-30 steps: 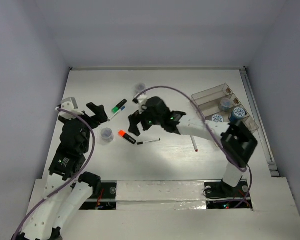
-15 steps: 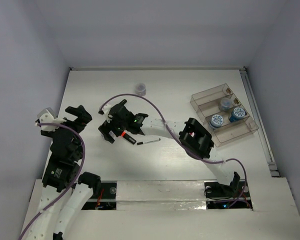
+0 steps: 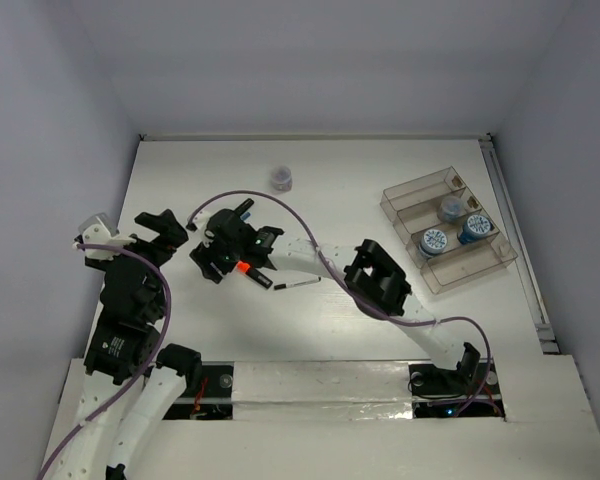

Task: Sort the stationery into containers
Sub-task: Pick up the stationery from the center of the board, then place the stationery in the storage box.

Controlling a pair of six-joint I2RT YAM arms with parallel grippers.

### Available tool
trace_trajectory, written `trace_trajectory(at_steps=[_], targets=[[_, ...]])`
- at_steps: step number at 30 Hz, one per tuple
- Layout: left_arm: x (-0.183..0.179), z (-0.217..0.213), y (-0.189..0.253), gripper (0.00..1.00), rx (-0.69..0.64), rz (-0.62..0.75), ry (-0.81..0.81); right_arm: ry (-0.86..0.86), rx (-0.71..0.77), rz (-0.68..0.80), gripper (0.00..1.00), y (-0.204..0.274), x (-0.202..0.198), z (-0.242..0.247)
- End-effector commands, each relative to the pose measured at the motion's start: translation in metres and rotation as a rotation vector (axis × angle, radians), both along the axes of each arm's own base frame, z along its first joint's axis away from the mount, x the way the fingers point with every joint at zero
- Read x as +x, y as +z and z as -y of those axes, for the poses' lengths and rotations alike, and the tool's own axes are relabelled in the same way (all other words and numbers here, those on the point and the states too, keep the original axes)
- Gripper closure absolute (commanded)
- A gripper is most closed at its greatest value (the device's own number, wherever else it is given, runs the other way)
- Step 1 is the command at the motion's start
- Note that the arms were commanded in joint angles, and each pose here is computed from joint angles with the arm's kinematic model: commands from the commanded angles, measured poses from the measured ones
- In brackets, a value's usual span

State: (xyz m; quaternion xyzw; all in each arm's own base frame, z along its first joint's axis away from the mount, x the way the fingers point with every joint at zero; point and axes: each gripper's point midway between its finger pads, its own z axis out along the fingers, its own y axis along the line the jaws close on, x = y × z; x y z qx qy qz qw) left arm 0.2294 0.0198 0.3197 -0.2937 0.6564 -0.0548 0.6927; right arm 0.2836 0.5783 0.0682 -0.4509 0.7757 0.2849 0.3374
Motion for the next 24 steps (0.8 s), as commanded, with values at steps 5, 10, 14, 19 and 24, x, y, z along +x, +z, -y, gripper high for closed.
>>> trace_trajectory(at_steps=[5,10,14,19,24], targets=[[-0.001,0.005,0.016,0.01,0.002,0.057,-0.036,-0.075,0.102,0.071,0.52,0.051,0.013,-0.012],[-0.001,0.01,0.017,0.01,0.008,0.058,-0.064,-0.244,0.285,0.234,0.57,0.173,0.048,0.041],[-0.002,0.014,0.019,0.01,0.013,0.067,-0.09,-0.457,0.364,0.265,0.6,0.226,0.093,0.151],[-0.003,0.022,0.02,0.01,0.019,0.072,-0.134,-0.904,0.255,0.271,0.6,0.206,0.147,0.348],[-0.001,0.033,0.02,0.01,0.025,0.074,-0.186,-1.222,0.216,0.22,0.6,0.18,0.147,0.507]])
